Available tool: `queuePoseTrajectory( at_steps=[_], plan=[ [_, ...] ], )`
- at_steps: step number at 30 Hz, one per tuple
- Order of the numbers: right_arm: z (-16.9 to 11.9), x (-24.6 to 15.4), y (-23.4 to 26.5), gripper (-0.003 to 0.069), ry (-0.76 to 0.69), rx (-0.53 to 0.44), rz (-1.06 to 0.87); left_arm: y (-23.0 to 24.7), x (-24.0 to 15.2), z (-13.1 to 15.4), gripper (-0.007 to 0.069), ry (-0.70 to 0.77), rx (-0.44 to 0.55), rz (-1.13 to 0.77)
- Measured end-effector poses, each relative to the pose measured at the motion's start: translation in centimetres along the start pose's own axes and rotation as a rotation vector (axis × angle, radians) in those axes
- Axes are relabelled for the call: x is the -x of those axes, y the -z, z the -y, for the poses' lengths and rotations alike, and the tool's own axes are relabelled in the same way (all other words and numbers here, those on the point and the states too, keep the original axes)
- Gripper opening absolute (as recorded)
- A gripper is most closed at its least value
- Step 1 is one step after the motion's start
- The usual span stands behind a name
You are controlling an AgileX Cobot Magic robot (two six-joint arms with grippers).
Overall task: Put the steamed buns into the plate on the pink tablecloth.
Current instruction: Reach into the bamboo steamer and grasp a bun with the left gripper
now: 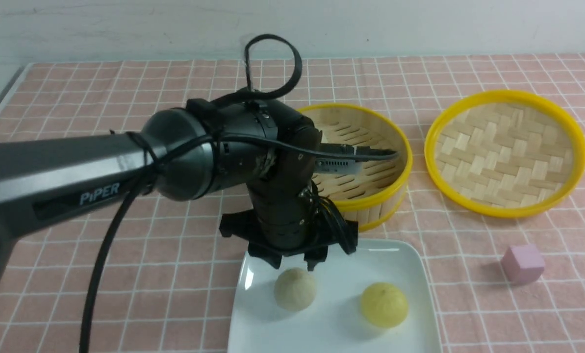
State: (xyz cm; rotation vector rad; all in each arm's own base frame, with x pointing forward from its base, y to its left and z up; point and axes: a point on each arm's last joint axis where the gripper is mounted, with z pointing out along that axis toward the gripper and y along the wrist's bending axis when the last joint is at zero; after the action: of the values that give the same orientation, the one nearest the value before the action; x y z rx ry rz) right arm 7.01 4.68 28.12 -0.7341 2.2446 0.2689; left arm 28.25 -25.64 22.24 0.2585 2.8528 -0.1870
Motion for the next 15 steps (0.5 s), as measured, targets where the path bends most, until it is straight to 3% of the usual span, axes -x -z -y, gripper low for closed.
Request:
queuePoseTrajectory(
  at_steps=[3, 5, 7, 8, 9, 10, 12, 15],
  plan=[
    [0.0, 0.0, 0.0, 0.0043, 0.000, 0.000, 0.000, 1.5, 1.5, 0.3, 0.0453, -0.004, 0.002, 0.062],
    [0.0, 0.0, 0.0, 0.0045, -0.002, 0.002, 0.001, 2.9, 3.1, 0.4, 0.0421, 0.022, -0.013, 0.112],
    [0.0, 0.0, 0.0, 0.0048, -0.002, 0.002, 0.003, 4.3, 5.4, 0.0, 0.0304, 0.070, -0.033, 0.161],
    [0.0, 0.0, 0.0, 0.0048, -0.002, 0.002, 0.003, 4.4, 5.6, 0.0, 0.0290, 0.074, -0.034, 0.165],
    [0.0, 0.0, 0.0, 0.0052, -0.002, 0.002, 0.004, 4.9, 7.5, -0.7, 0.0157, 0.117, -0.050, 0.202],
    [0.0, 0.0, 0.0, 0.0053, -0.002, 0.002, 0.004, 5.0, 8.6, -1.2, 0.0093, 0.133, -0.057, 0.224],
    [0.0, 0.0, 0.0, 0.0055, -0.002, 0.002, 0.005, 4.7, 10.6, -1.7, 0.0032, 0.149, -0.067, 0.253],
    [0.0, 0.1, 0.0, 0.0058, -0.002, 0.002, 0.010, 3.8, 13.1, -2.4, 0.0025, 0.158, -0.078, 0.278]
  ],
)
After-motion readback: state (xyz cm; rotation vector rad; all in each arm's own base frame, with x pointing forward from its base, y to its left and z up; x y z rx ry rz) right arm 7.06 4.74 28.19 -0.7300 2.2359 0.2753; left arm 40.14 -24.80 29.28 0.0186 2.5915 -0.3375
